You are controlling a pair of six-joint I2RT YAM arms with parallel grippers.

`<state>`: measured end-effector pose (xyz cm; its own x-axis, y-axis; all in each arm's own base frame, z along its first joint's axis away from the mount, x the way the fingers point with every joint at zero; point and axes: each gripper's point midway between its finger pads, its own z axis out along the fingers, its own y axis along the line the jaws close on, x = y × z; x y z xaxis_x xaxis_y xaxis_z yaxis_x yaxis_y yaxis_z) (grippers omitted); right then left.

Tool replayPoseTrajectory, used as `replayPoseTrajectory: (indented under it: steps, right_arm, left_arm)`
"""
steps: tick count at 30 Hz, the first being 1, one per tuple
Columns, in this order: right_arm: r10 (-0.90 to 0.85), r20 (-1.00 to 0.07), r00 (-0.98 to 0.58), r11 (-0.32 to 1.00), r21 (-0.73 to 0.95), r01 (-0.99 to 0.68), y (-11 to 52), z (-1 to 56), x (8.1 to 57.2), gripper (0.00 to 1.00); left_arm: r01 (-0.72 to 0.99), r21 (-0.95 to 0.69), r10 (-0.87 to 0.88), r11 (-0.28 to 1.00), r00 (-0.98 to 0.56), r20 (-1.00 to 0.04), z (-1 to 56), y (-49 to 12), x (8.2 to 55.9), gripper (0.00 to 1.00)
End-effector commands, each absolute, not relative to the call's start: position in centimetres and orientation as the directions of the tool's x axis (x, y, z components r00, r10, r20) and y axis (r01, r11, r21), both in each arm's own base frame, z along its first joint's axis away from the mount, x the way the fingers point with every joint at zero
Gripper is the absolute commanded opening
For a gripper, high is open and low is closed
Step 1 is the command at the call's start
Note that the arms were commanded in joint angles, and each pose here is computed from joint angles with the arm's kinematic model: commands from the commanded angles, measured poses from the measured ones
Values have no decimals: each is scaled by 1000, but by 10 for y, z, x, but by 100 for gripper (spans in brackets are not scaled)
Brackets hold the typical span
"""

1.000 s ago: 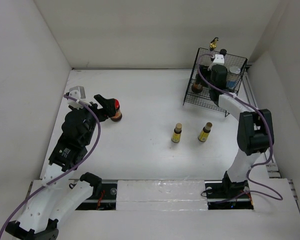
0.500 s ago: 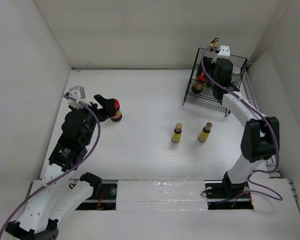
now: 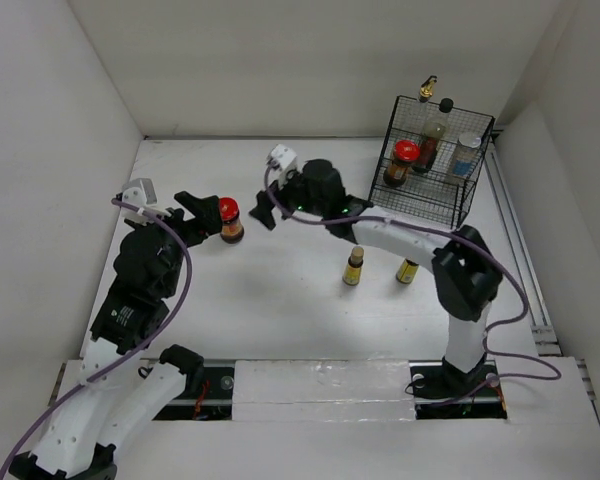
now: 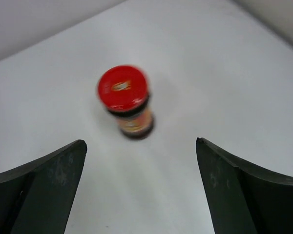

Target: Organize the condiment bottles

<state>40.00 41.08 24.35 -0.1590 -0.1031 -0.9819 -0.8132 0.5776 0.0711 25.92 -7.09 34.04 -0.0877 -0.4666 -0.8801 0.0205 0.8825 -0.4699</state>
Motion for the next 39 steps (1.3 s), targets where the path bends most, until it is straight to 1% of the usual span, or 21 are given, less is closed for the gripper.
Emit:
replayPoseTrajectory:
  steps: [1,6,7,9,18,19,20,21,23,24,27,28,29,31,33,34,35,36,37,38,39]
  right_arm:
    - [-158,-981,-108,450,26,-892,459,231,376,100]
    - [-186,-976,-109,411,23,-911,498,204,379,100]
    - [-175,-980,-97,403,18,-915,507,212,380,100]
    - [-204,-972,-121,414,27,-910,515,189,389,100]
    - [-166,-979,-115,397,40,-917,559,174,414,100]
    - [-154,-979,-134,400,62,-914,561,173,415,98]
    - [-152,-980,-132,392,63,-918,564,172,415,95]
    - [-138,-981,-135,393,71,-917,565,178,415,83]
    - [-122,-982,-141,386,84,-919,568,177,415,74]
    - [-121,-983,-140,386,83,-919,567,180,414,63]
    - [-57,-992,-108,391,77,-917,558,214,407,53]
    - [-60,-991,-123,392,90,-915,551,206,401,48]
    - [44,-996,-75,369,86,-925,546,258,391,47]
    - [130,-990,-49,364,94,-927,523,295,393,44]
    - [253,-967,-15,353,107,-930,492,351,379,43]
    - [286,-958,-1,352,106,-930,472,367,383,43]
    - [296,-955,-12,352,120,-928,457,367,382,43]
    - [371,-928,28,342,108,-934,434,408,371,41]
    - [389,-921,34,346,112,-931,419,418,370,41]
    - [399,-916,49,391,122,-912,391,425,383,41]
    - [410,-910,63,404,119,-907,368,437,375,41]
  left_arm:
    - [10,-505,-505,863,-7,-863,362,-60,255,82]
    - [1,-522,-522,853,25,-853,368,-52,248,83]
    - [1,-522,-522,853,25,-853,368,-52,248,83]
    - [6,-526,-526,851,33,-850,371,-53,248,83]
    - [26,-514,-514,857,11,-857,368,-58,250,83]
    - [26,-514,-514,857,11,-857,368,-58,250,83]
    - [26,-514,-514,857,11,-857,368,-58,250,83]
    - [31,-517,-518,855,18,-855,370,-57,248,83]
    - [31,-517,-518,855,18,-855,370,-57,248,83]
    - [31,-517,-518,855,18,-855,370,-57,248,83]
    - [30,-509,-510,860,19,-860,370,-57,248,83]
    - [26,-506,-507,862,12,-862,368,-58,250,83]
    - [26,-506,-506,862,12,-862,368,-58,250,83]
    - [26,-506,-506,862,12,-862,368,-58,250,83]
    - [22,-503,-503,864,4,-864,364,-58,251,83]
    - [22,-503,-503,864,4,-864,364,-58,251,83]
    - [17,-499,-499,866,-4,-866,361,-59,253,83]
    - [17,-499,-499,866,-4,-866,361,-59,253,83]
    - [26,-499,-499,866,-9,-866,361,-61,253,83]
    - [40,-503,-503,864,-6,-864,364,-63,253,83]
    - [41,-503,-503,864,-6,-864,364,-63,253,83]
